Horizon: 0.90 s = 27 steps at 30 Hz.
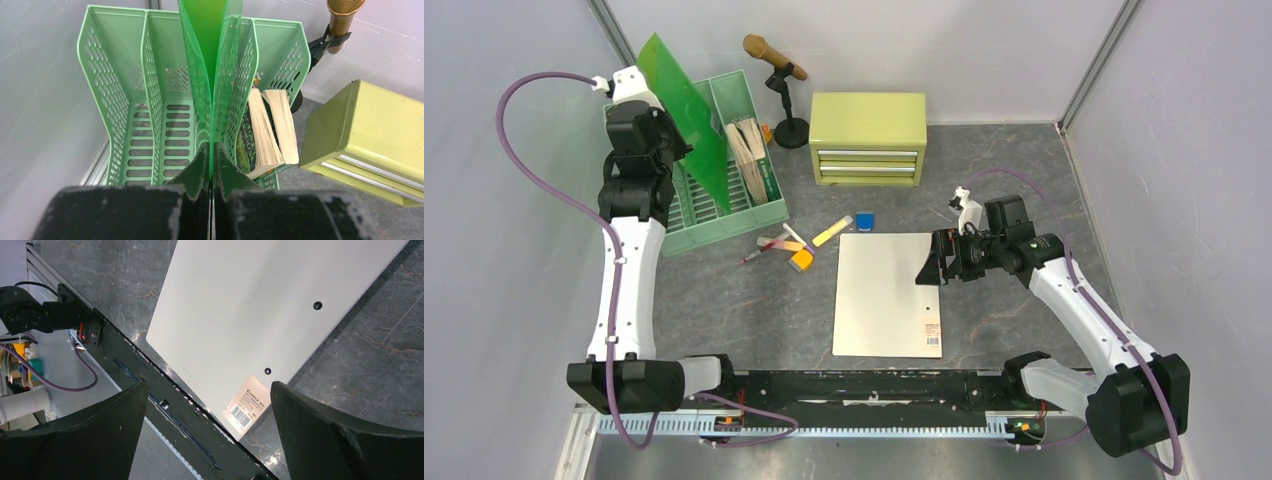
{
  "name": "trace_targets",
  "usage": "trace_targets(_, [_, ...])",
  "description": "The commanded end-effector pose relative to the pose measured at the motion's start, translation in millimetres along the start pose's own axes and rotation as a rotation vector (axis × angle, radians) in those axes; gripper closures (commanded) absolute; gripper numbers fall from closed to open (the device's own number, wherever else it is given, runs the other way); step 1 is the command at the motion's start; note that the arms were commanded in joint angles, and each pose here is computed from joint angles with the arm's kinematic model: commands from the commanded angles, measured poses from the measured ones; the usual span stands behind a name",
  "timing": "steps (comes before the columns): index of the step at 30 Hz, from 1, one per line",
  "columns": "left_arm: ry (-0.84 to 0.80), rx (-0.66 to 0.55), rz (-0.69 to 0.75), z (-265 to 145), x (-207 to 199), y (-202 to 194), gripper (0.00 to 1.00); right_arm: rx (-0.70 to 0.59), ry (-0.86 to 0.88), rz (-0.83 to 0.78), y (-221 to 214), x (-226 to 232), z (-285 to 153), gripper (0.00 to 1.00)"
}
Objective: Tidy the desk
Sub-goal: Place the folder in the storage box.
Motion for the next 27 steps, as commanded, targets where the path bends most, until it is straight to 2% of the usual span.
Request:
trace_targets(1, [-0.04,-0.184,0.018,-1,-5,49,0.98,-0.017,0.025,-0.015,7,4,0,0.01])
trace_targets(8, [-0.131,-0.23,0.048,6,-19,52,0.98,-0.009,0.023,-0.013,7,3,2,0.01])
trace_targets(27, [-0.169,-0.214,0.137,24,-25,23,0.98,0.003,0.012,-0.015,9,1,4,0.01])
Point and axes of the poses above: each gripper's point midway between its finger pads, its own z axis out along the fingers, its own x axis along the line the jaws close on, y = z × x, the point moved 4 cm from there along -z, back along the fingers, and after that the axes turned 10 degrees about z, right-handed, at the moved point
